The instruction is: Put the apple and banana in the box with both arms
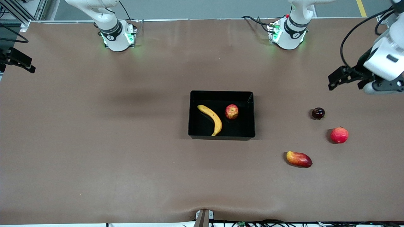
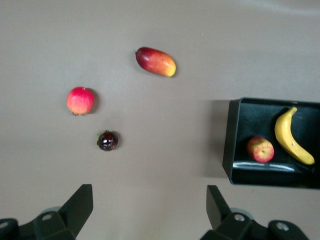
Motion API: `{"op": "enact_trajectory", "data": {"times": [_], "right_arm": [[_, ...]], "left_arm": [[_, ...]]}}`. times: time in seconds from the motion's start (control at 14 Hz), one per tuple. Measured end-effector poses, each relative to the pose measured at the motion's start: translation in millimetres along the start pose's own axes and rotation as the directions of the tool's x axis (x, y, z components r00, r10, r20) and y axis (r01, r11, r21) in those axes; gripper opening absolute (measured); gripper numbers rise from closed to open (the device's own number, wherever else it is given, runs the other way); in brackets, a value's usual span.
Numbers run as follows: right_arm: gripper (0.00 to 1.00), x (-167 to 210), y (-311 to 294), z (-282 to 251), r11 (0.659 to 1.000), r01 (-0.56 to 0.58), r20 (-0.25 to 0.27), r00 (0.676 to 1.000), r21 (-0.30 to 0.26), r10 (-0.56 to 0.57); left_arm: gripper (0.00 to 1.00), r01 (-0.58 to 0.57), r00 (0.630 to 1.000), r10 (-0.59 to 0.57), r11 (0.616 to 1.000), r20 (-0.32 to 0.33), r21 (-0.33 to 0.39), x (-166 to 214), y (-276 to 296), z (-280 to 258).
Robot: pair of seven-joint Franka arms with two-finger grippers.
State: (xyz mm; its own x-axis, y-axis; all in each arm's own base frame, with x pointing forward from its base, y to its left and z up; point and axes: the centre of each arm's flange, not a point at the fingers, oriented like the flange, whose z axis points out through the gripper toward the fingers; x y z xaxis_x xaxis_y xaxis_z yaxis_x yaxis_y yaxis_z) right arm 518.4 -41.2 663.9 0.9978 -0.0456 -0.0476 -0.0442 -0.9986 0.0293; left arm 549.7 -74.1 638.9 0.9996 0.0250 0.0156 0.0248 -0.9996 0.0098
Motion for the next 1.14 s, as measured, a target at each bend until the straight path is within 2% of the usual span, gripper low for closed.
{"op": "enact_trajectory", "data": {"times": [0.36,0.79,1.14], "right_arm": [[1.0,0,1,0,1.0,-0.001,0.001,1.0,0.0,0.001],[1.0,0,2,0,1.0,-0.004,0.001,1.0,0.0,0.004],[1.0,0,2,0,1.0,-0.004,0.001,1.0,0.0,0.004]], "left_arm": [[1.0,-0.003,1.0,0.003,1.0,-0.006,0.002,-27,-2,-11],[1.0,0.018,1.0,-0.018,1.0,-0.01,-0.001,-18,-13,-8],[1.0,0.023,0.999,-0.023,1.0,0.024,0.003,-18,-16,-6]]}}
